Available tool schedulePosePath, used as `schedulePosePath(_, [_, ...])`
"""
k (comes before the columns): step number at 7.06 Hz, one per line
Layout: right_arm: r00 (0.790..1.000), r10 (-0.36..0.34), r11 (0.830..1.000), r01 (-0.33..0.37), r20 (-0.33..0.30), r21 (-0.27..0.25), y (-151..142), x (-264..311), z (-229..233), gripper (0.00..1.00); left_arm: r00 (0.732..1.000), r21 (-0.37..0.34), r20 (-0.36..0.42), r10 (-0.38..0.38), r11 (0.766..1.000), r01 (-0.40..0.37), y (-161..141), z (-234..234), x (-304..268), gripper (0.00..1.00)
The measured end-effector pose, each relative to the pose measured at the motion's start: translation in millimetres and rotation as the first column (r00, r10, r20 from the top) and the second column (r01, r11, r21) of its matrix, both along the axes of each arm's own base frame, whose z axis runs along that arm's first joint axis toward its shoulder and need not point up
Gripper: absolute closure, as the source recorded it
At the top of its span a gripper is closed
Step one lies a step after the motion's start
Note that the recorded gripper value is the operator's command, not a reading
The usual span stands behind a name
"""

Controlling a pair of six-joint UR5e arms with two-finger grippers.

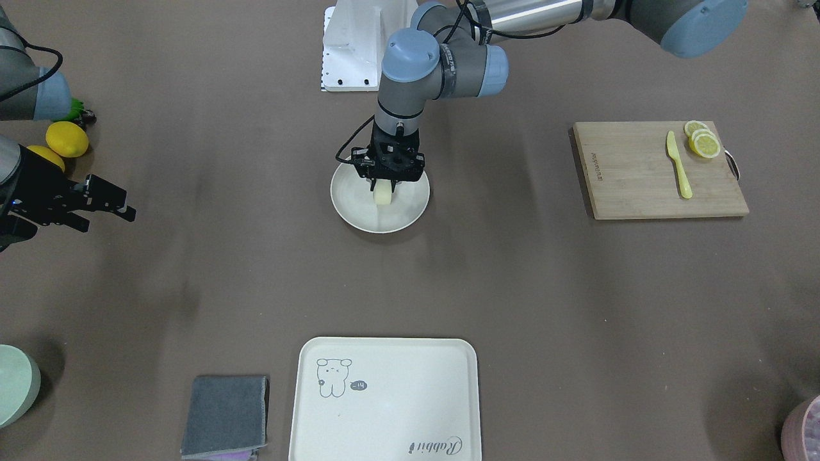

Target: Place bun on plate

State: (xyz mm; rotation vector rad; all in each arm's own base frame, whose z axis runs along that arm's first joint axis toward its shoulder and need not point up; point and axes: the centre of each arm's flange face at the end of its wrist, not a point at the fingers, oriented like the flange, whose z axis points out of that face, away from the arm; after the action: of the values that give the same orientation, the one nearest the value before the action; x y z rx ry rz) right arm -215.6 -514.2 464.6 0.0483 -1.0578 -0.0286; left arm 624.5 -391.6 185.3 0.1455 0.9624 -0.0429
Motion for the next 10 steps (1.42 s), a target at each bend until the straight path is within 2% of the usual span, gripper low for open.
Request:
schedulePosePath(2, [1.0,0.006,1.0,-0.005,-0.005,0.029,0.9,18.9,6.7,0.01,1.0,0.016,-0.027,-0.014,1.0,0.014,2.3,-10.8,-14.9,0.03])
schedulePosePath(4, [1.0,0.016,0.999,-0.016,-0.004,0.038,1.3,30.4,7.2,0.01,0.997,0.06,-0.046,-0.063,0.996,0.066,3.0,-8.0,-89.9,0.02])
schedulePosePath(5, [1.0,0.025,0.999,-0.025,-0.013,0.044,1.3,37.5,12.1,0.01,0.999,0.101,-0.001,-0.053,0.993,0.053,-21.0,11.8,-135.6,0.03])
schedulePosePath(7, [0.997,0.028,0.994,-0.02,-0.072,0.109,3.6,72.5,47.7,0.01,0.988,0.167,0.13,0.081,0.981,-0.102,-105.3,108.1,-263.1,0.02])
schedulePosePath(8, [0.994,0.032,0.99,-0.017,-0.108,0.143,6.8,101.9,73.8,0.01,0.968,0.193,0.179,0.175,0.959,-0.209,-144.9,179.5,-353.5,0.02])
schedulePosePath(9, [0.99,0.051,0.988,-0.031,-0.129,0.15,10.9,128.5,92.8,0.0,0.946,0.212,0.211,0.247,0.933,-0.291,-168.0,258.9,-446.5,0.02])
schedulePosePath(10, [0.988,0.06,0.988,-0.038,-0.145,0.147,15.8,146.5,110.5,0.0,0.933,0.216,0.233,0.274,0.921,-0.325,-180.7,327.5,-522.6,0.02])
